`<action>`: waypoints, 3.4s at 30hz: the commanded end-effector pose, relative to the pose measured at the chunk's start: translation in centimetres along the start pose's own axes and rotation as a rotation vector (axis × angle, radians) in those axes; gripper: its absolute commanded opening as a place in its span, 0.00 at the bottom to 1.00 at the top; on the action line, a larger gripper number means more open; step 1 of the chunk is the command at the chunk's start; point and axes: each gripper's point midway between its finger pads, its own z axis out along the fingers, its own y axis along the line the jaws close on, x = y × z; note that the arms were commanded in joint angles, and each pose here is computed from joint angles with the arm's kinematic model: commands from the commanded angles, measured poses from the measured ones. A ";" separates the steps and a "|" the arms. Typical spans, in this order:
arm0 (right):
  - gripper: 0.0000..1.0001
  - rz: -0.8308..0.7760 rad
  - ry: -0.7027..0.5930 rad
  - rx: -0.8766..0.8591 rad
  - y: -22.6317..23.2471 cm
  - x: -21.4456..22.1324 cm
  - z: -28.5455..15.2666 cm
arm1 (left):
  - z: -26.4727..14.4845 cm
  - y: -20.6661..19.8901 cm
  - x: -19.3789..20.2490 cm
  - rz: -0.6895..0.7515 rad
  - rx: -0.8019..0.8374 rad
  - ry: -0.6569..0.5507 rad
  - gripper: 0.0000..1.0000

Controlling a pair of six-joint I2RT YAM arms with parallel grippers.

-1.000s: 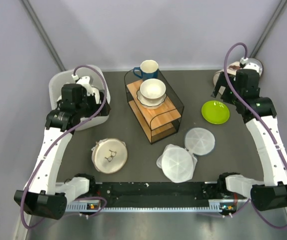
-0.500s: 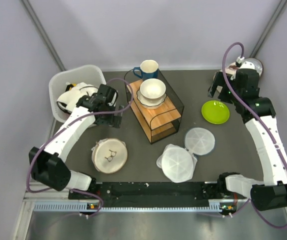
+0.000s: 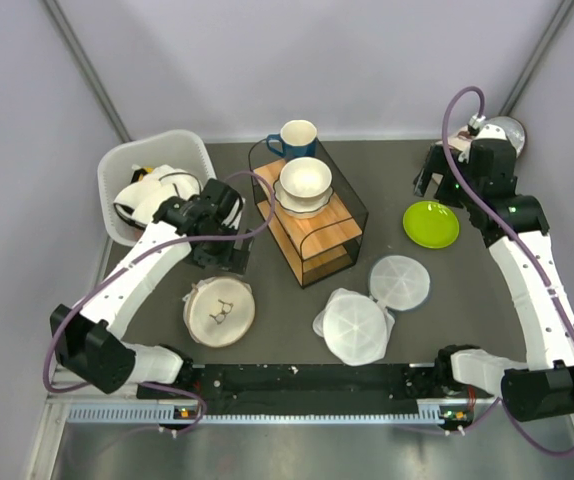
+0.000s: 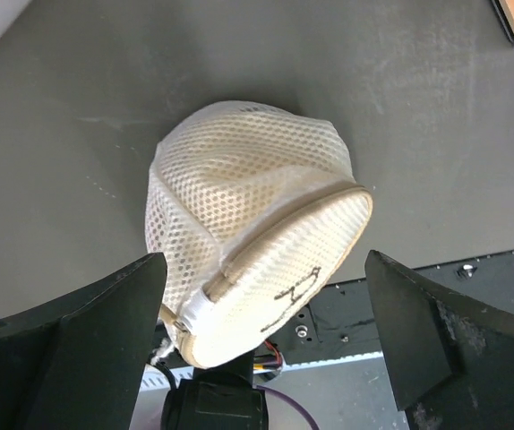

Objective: Unzip the laundry bag and remove the bra

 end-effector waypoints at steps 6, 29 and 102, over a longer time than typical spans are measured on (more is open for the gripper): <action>0.99 0.016 -0.028 -0.036 0.8 -0.5 -0.1 | 1.6 0.8 3.0 -0.028 -0.072 0.125 0.96; 0.99 0.020 -0.035 -0.051 0.9 -0.2 -0.2 | -3.6 -4.7 -7.7 -0.534 0.322 -0.332 0.00; 0.82 -0.852 -0.173 -0.943 35.0 18.8 -12.6 | -9.3 1.3 -6.7 -0.995 0.424 -0.614 0.00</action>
